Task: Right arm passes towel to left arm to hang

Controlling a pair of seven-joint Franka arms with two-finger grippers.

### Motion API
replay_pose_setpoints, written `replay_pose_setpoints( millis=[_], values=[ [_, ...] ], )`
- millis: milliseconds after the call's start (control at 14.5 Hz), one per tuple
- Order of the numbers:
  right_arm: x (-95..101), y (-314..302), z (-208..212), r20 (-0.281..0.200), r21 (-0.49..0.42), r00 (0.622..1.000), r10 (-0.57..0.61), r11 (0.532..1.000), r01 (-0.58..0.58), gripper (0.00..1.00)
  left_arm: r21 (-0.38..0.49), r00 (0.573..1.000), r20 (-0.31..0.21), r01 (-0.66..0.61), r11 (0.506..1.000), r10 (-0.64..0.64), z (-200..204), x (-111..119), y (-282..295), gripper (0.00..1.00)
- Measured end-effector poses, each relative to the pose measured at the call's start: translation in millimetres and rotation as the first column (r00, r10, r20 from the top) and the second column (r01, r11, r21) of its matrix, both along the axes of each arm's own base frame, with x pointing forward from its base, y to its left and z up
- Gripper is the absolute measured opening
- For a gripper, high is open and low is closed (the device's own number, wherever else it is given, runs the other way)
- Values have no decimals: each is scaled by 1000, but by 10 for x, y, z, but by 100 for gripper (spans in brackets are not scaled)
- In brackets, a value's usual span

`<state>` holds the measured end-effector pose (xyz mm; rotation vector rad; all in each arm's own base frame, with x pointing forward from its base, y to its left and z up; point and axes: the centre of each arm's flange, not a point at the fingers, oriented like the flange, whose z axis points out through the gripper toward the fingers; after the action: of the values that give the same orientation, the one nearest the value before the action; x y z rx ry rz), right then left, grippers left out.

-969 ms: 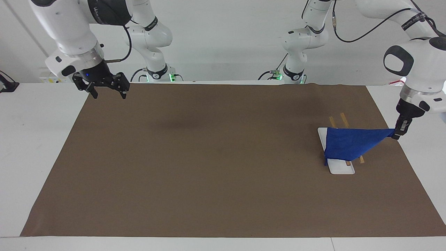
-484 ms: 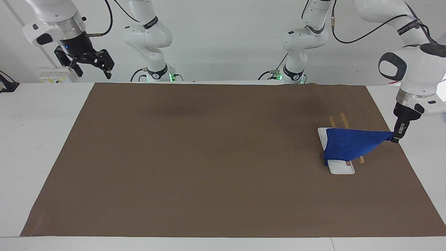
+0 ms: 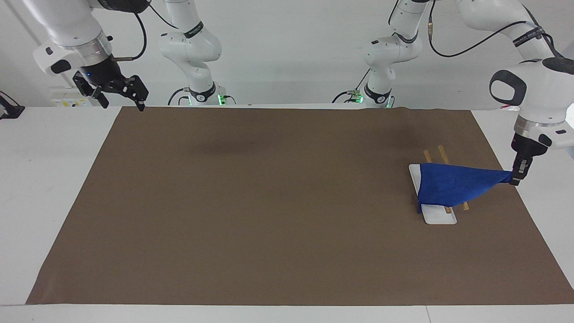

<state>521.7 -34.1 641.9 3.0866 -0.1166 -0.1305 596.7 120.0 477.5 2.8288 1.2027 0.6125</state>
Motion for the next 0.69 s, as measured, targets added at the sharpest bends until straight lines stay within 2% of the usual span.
replay_pose_setpoints(
  millis=[208,692],
  values=[
    [59,-152,-104,-19,4,1000,-23,1000,24,100,1,1000,5,-4,1000,4,-55,23,36,2],
    [-15,-49,59,8,5,1000,23,1000,-23,100,3,1000,4,-15,1000,15,-78,7,139,3]
  ],
)
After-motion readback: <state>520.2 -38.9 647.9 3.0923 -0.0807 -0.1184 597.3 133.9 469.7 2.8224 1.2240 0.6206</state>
